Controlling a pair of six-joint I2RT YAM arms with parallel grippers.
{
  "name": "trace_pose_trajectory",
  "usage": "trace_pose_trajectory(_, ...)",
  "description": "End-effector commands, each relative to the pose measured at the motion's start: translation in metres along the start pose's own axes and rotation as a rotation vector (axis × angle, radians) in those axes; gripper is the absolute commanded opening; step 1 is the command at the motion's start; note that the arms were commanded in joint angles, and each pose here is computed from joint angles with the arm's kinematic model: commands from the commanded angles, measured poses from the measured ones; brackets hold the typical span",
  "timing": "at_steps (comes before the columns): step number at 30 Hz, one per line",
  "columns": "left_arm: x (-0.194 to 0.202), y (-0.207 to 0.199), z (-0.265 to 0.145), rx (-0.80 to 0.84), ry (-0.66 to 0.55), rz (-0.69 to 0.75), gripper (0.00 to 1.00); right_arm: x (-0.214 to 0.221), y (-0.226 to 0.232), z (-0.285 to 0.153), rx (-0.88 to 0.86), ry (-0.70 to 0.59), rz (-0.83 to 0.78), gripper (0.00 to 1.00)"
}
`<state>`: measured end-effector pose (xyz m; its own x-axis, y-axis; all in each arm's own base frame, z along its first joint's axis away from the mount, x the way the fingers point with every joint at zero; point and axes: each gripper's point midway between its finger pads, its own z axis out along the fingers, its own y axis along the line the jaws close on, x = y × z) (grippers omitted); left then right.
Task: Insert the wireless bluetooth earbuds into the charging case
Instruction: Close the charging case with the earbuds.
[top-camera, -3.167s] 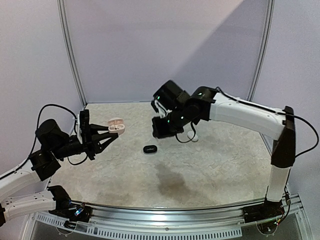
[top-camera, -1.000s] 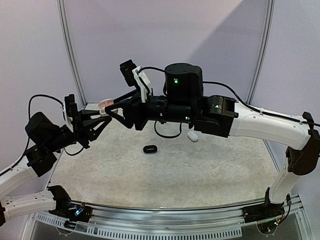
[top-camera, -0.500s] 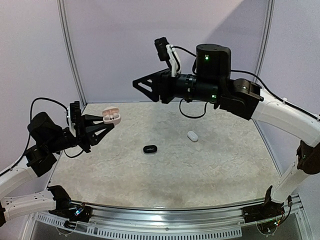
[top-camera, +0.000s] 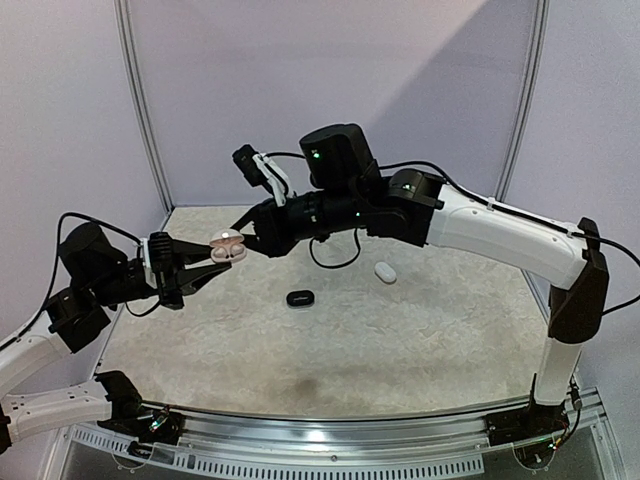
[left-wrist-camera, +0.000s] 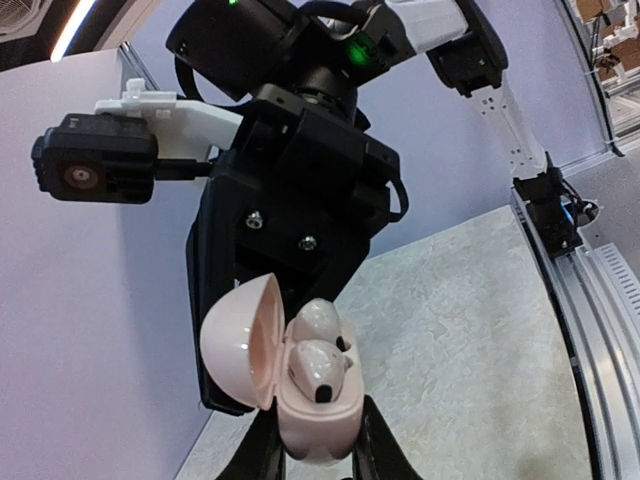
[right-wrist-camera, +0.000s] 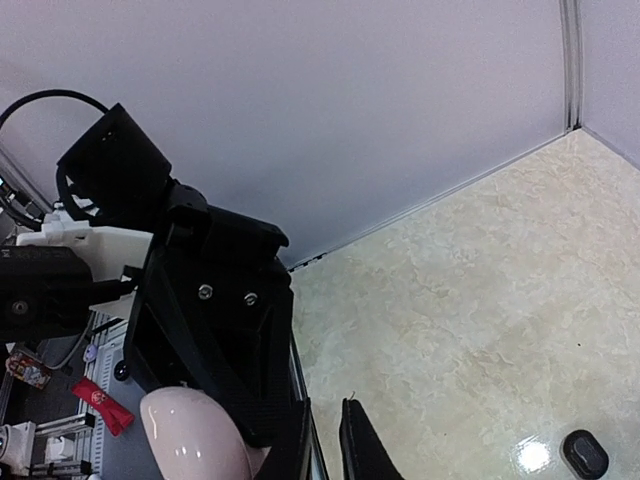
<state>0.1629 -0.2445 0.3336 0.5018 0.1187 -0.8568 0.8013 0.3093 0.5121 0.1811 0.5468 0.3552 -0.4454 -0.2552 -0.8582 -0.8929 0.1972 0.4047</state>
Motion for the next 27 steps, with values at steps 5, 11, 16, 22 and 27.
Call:
trace_pose_trajectory(5, 0.007, 0.009, -0.002, -0.050, 0.049, -0.003, 0.00, 0.001, 0.042, -0.039, -0.126, -0.026, -0.057, 0.13)
trace_pose_trajectory(11, 0.006, 0.005, -0.002, -0.028, 0.040, -0.007, 0.00, -0.012, 0.030, -0.055, -0.006, -0.065, -0.105, 0.16)
trace_pose_trajectory(16, 0.005, 0.004, -0.003, -0.025, 0.034, -0.043, 0.00, -0.001, 0.017, -0.058, 0.067, -0.013, -0.123, 0.23)
trace_pose_trajectory(22, 0.003, 0.001, -0.003, -0.007, 0.024, -0.062, 0.00, -0.011, 0.026, -0.073, 0.056, -0.044, -0.230, 0.41)
trace_pose_trajectory(27, 0.000, -0.001, -0.002, 0.008, 0.012, -0.114, 0.00, -0.024, 0.043, -0.067, -0.030, -0.092, -0.319, 0.73)
